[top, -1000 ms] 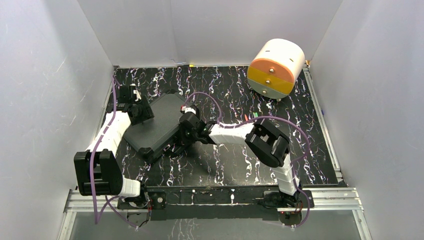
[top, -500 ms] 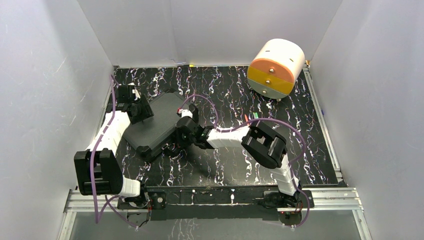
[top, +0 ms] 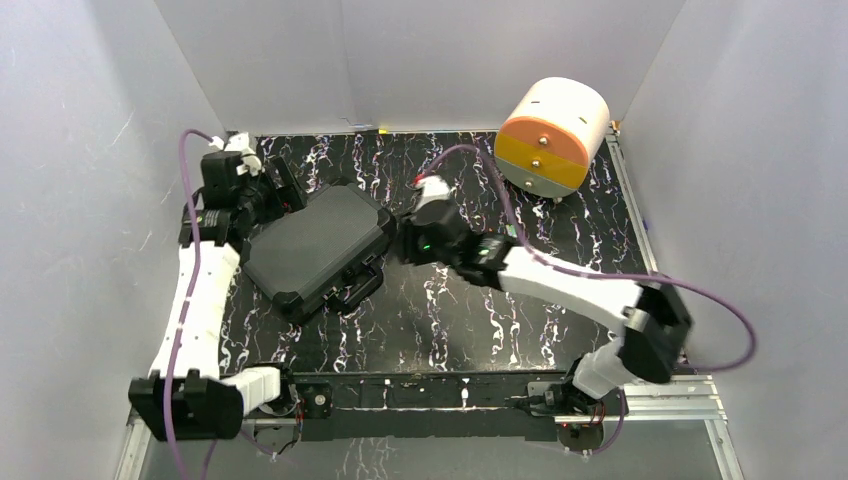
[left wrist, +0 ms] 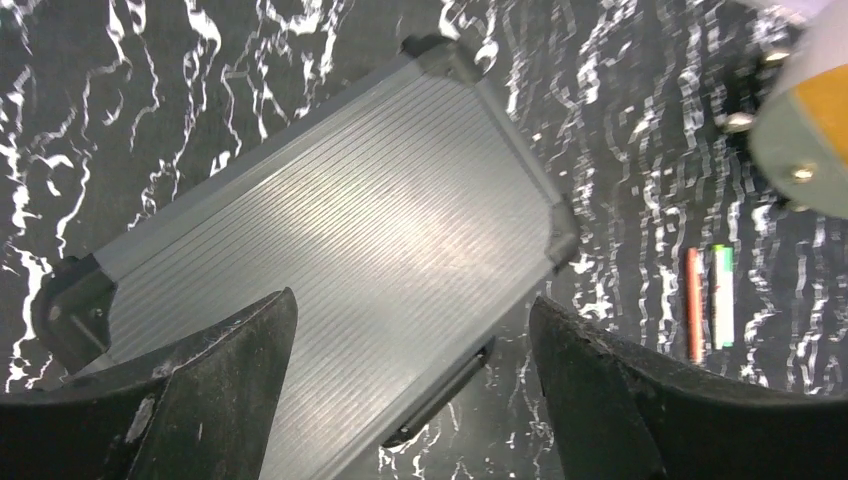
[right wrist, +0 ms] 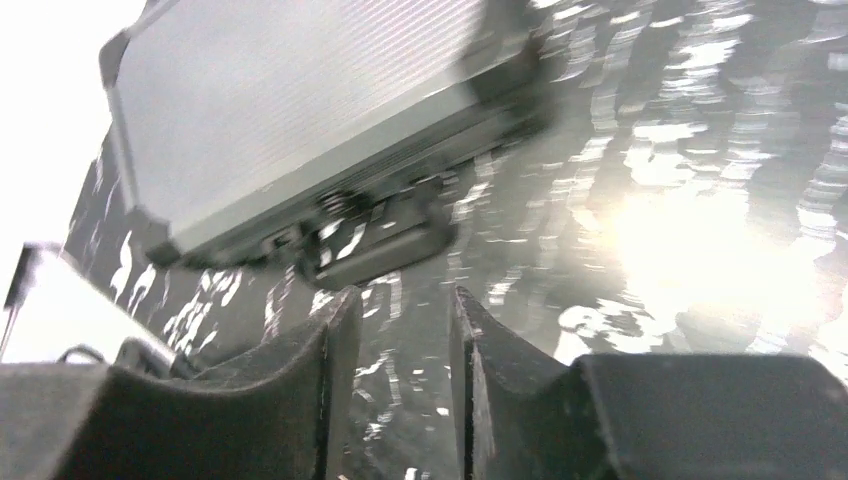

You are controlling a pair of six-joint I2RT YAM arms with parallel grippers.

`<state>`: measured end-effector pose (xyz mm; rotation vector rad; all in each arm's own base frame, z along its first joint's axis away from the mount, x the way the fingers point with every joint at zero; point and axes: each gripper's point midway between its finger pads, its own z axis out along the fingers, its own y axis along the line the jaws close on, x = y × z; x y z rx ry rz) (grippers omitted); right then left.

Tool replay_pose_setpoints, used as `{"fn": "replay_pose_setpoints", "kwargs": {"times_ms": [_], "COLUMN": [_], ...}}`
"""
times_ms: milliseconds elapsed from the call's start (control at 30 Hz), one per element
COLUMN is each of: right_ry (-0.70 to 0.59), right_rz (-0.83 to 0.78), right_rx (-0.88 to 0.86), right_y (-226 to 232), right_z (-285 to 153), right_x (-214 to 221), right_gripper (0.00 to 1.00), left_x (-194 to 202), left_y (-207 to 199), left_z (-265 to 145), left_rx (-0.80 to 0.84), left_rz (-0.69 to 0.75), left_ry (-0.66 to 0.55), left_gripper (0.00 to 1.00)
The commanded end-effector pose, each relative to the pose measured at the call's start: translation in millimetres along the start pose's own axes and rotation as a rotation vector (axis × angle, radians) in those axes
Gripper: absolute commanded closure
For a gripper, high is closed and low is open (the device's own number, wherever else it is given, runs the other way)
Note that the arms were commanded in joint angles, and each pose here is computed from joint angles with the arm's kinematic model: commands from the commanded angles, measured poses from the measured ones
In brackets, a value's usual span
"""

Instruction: Pack up texas hold em set

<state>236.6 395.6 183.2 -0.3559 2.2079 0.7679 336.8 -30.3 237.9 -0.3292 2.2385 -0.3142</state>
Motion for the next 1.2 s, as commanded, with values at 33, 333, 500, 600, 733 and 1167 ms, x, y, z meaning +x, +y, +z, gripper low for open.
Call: {"fn": "replay_pose_setpoints", "kwargs": {"times_ms": [33,333,500,600,733,1167], "right_ry": [-0.130,-0.455,-0.583,-0.642,-0.694,-0.748], "right_rz": [-0.060,-0.071,-0.015,-0.005,-0.015,0.021], "right_rx": [0.342,0.501,0.533,0.540,0.528,0.489], "right_y": [-98.9,-128.2,-138.7,-141.7,-143.4,-143.3], "right_z": [-86.8,-241.1,-307.6,-337.9,-362.7,-372.1], "right_x": [-39.2,-115.5,-135.5,-146.1,-152.5,-153.2], "right_gripper": [0.32,0.03,0.04,0.02,0.02,0.02], "left_x": [-9.7,-28.3,-48.8,-61.4,-72.7,-72.4], "left_y": [-17.7,-9.9,5.4,8.4,22.5,18.1], "left_z": [-54.9,-131.4,-177.7,-197.6,-223.0,-228.9], "left_rx": [0.080,-0.005,-0.113,-0.150,-0.254,-0.241], "left_rz": [0.067,0.050,0.041,0.060,0.080,0.130], "left_ry": [-0.105,-0.343,-0.467,-0.518,-0.577,-0.579], "left_gripper": [0.03,0.02,0.02,0.02,0.02,0.02]}}
